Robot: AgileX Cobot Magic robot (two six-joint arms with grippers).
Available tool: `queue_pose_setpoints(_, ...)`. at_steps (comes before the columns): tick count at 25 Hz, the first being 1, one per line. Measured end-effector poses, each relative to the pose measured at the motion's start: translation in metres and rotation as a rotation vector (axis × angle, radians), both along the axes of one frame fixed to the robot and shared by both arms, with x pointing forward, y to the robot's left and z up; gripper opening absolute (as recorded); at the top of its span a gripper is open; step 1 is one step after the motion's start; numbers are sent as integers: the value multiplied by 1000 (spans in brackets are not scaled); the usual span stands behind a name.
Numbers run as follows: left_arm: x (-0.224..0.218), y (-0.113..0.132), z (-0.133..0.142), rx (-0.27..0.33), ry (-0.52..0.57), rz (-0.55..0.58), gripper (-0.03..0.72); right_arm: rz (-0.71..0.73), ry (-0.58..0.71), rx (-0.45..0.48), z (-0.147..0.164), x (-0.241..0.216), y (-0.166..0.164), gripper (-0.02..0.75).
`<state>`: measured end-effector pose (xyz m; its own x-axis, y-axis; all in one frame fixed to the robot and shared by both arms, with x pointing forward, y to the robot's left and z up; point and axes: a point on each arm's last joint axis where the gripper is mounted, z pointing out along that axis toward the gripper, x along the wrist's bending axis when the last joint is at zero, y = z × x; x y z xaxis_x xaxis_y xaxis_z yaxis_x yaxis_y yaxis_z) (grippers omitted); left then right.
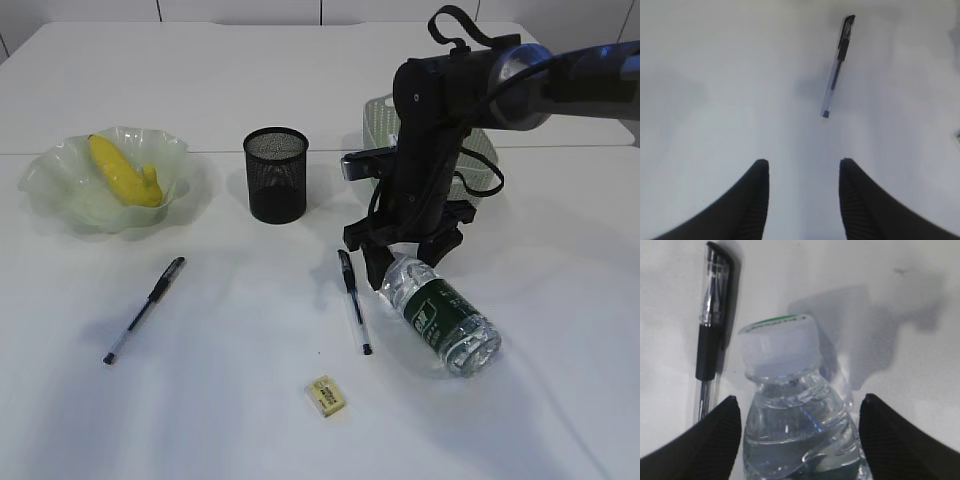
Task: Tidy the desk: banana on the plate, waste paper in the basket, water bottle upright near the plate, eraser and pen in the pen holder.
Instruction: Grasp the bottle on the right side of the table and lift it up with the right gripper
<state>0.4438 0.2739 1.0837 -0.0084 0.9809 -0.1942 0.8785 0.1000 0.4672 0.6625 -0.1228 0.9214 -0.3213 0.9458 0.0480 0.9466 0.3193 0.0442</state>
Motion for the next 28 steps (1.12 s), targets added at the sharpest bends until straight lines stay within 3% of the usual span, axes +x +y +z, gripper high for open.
queue_pose_setpoints(5, 0, 0, 0, 0, -1, 0, 328, 0, 0, 0, 0, 0, 0, 529)
queue_pose_setpoints(15, 0, 0, 0, 0, -2, 0, 328, 0, 1, 0, 0, 0, 0, 337)
queue_pose_setpoints(28, 0, 0, 0, 0, -5, 1, 328, 10, 36, -5, 1, -3, 0, 314)
